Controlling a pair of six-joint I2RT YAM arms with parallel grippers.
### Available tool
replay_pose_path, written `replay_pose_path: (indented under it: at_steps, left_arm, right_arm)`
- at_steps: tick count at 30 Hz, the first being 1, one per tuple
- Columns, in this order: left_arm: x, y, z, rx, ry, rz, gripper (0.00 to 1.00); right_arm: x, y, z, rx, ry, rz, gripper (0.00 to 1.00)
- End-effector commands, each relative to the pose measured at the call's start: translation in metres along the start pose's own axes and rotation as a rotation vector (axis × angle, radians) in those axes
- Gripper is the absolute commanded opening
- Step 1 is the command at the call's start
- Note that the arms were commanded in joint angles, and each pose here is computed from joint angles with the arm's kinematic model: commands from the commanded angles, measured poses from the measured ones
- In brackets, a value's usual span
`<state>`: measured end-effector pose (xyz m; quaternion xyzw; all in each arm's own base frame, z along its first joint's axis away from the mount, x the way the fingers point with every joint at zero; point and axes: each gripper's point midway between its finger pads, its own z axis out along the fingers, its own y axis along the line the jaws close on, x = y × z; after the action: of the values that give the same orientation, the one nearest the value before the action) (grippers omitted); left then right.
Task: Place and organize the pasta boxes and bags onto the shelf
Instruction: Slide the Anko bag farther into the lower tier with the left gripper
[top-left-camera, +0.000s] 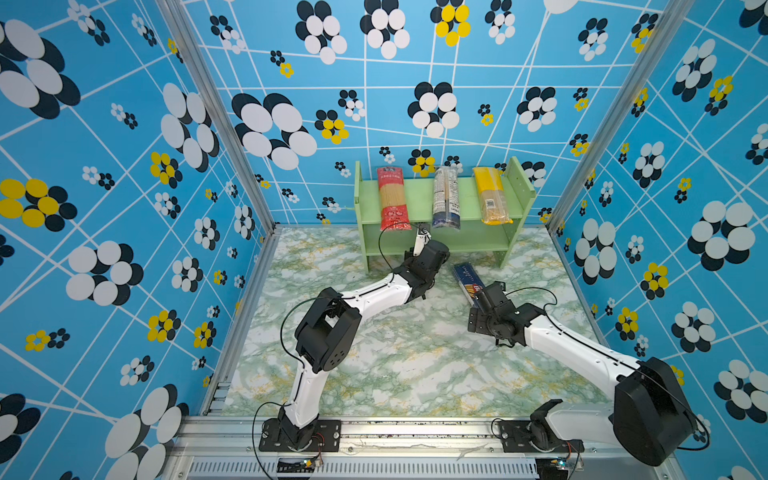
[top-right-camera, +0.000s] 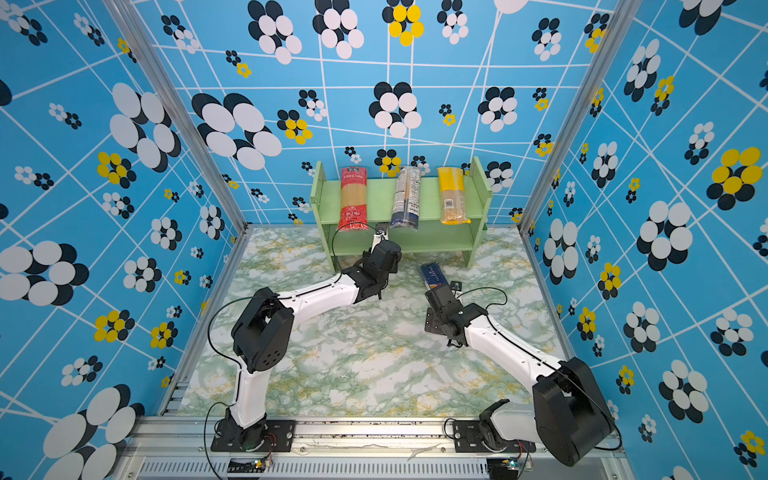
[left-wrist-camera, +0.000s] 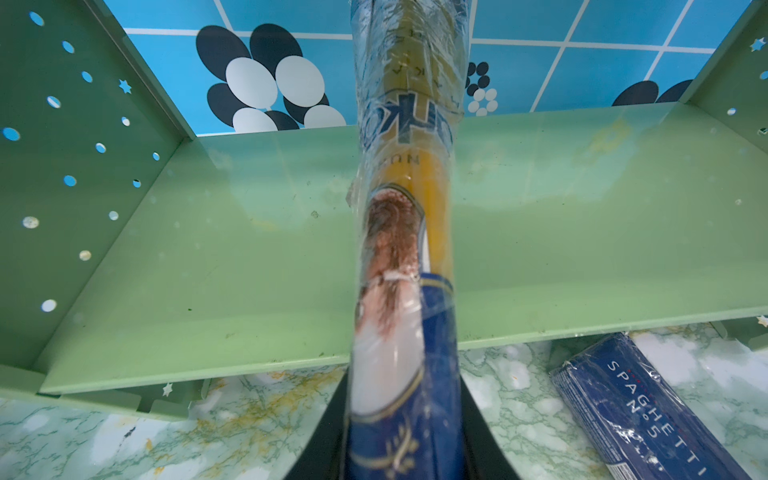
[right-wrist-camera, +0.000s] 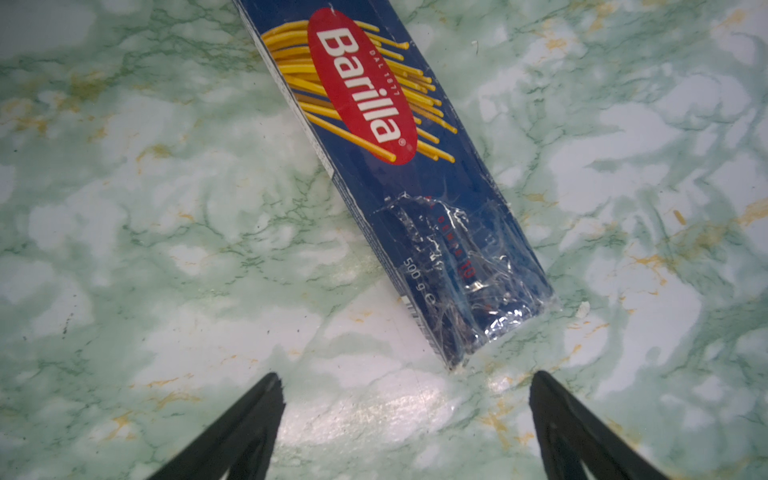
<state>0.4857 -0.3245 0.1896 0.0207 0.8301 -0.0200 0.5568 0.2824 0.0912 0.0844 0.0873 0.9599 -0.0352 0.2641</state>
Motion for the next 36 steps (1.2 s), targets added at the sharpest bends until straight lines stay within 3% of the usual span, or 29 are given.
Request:
replay_pose_path:
  at_steps: [1, 16, 20, 30, 31, 36]
  left_arm:
    - [-0.067, -0.001, -0.007, -0.003, -0.179, -0.122, 0.0]
    - [-0.056, 0.004, -0.001, -0.025, -0.16, -0.117, 0.15]
    - [-0.057, 0.004, -0.002, -0.029, -0.161, -0.119, 0.26]
    - [-0.056, 0.006, -0.002, -0.035, -0.16, -0.116, 0.32]
    - [-0.056, 0.006, -0.002, -0.034, -0.161, -0.116, 0.35]
    - [-0.056, 0.008, -0.003, -0.043, -0.162, -0.116, 0.69]
  right_arm:
    - [0.006, -0.004, 0.002, 0.017, 0.028, -0.011, 0.95]
    - [0.007, -0.006, 0.003, 0.024, 0.03, -0.015, 0.95]
    - [0.007, -0.005, 0.003, 0.024, 0.031, -0.02, 0.95]
    - [0.006, -0.005, 0.002, 0.025, 0.03, -0.022, 0.95]
    - [0.006, -0.005, 0.002, 0.026, 0.03, -0.023, 0.95]
    - [0.005, -0.005, 0.003, 0.029, 0.034, -0.025, 0.95]
